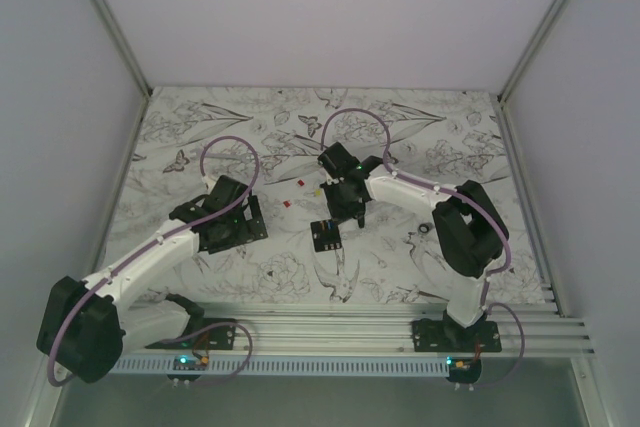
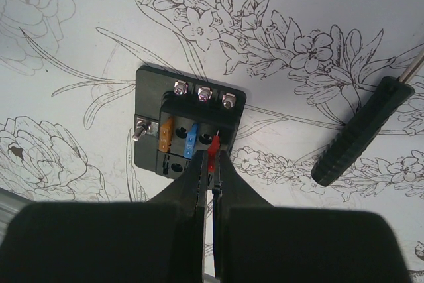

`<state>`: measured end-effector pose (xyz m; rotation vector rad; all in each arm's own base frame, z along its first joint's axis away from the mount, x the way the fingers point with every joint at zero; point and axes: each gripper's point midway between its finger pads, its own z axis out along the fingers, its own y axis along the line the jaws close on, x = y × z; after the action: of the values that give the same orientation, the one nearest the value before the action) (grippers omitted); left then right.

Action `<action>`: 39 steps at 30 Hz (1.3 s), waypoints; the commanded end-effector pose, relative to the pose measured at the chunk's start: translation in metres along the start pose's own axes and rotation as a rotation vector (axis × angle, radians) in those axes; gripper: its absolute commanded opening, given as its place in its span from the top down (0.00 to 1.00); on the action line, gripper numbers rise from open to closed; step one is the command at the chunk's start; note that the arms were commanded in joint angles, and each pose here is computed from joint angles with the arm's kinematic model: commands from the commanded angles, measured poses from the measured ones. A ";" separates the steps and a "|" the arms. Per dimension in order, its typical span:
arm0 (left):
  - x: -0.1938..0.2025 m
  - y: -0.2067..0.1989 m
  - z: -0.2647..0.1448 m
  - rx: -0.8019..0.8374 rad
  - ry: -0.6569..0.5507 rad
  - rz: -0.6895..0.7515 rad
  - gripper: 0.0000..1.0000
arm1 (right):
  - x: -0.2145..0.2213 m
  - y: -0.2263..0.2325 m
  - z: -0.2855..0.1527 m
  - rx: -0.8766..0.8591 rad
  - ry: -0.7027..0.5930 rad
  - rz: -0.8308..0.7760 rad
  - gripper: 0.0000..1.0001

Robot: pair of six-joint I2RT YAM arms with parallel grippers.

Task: Snap on the fuse box
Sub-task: Install the fuse at the fuse box base.

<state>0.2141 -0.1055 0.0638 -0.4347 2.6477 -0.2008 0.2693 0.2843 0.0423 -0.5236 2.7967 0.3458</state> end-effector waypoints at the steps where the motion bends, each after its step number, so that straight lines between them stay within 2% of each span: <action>1: 0.009 0.010 0.000 -0.036 0.040 0.003 0.00 | 0.006 -0.007 0.017 0.026 0.035 0.013 1.00; 16: 0.009 0.010 0.001 -0.038 0.046 0.005 0.00 | 0.034 -0.013 0.019 0.033 0.196 -0.067 1.00; 22: 0.010 0.010 0.002 -0.039 0.047 0.003 0.00 | 0.034 -0.018 0.011 0.062 0.205 -0.084 1.00; 31: 0.010 0.010 0.001 -0.035 0.045 0.002 0.00 | 0.033 -0.020 0.041 0.076 0.233 -0.086 1.00; 39: 0.010 0.010 0.002 -0.040 0.050 0.003 0.00 | 0.060 -0.037 0.065 0.135 0.314 -0.094 1.00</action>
<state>0.2136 -0.1054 0.0620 -0.4351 2.6553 -0.1952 0.2661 0.2871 0.0288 -0.6663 2.9078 0.2994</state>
